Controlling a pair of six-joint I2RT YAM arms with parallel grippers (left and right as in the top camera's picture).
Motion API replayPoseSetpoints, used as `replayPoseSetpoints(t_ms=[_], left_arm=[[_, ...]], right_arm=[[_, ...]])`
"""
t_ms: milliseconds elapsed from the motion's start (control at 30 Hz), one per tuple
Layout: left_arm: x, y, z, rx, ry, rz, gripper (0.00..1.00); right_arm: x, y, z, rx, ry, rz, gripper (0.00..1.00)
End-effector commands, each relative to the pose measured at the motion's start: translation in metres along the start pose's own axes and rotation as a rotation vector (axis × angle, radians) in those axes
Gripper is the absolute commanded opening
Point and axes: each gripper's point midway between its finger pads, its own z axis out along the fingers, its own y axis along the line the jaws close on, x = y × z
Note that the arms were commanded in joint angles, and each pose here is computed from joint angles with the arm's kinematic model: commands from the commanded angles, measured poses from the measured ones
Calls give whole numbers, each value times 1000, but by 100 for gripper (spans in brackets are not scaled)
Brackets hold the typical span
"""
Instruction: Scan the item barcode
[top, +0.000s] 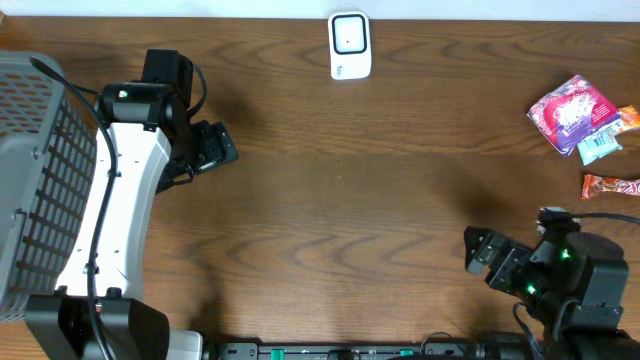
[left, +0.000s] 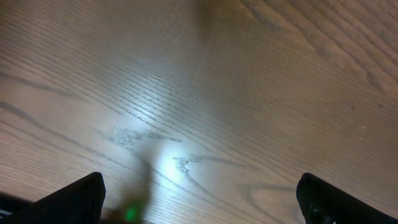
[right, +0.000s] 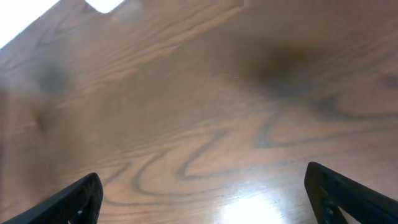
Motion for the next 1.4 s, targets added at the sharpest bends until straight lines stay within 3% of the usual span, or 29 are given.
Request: replayPoseSetpoints(t_ms=[0, 567, 800, 1367], left_arm=[[-1, 2, 2, -13, 0, 11, 98], [-1, 2, 2, -13, 0, 11, 98], [-1, 2, 2, -13, 0, 11, 98], [-1, 2, 2, -13, 0, 11, 98]], right_arm=[[4, 2, 12, -31, -28, -76, 99], [1, 13, 60, -284, -463, -283, 99], [2, 12, 61, -275, -555, -427, 99], [-8, 10, 74, -252, -693, -504, 99]])
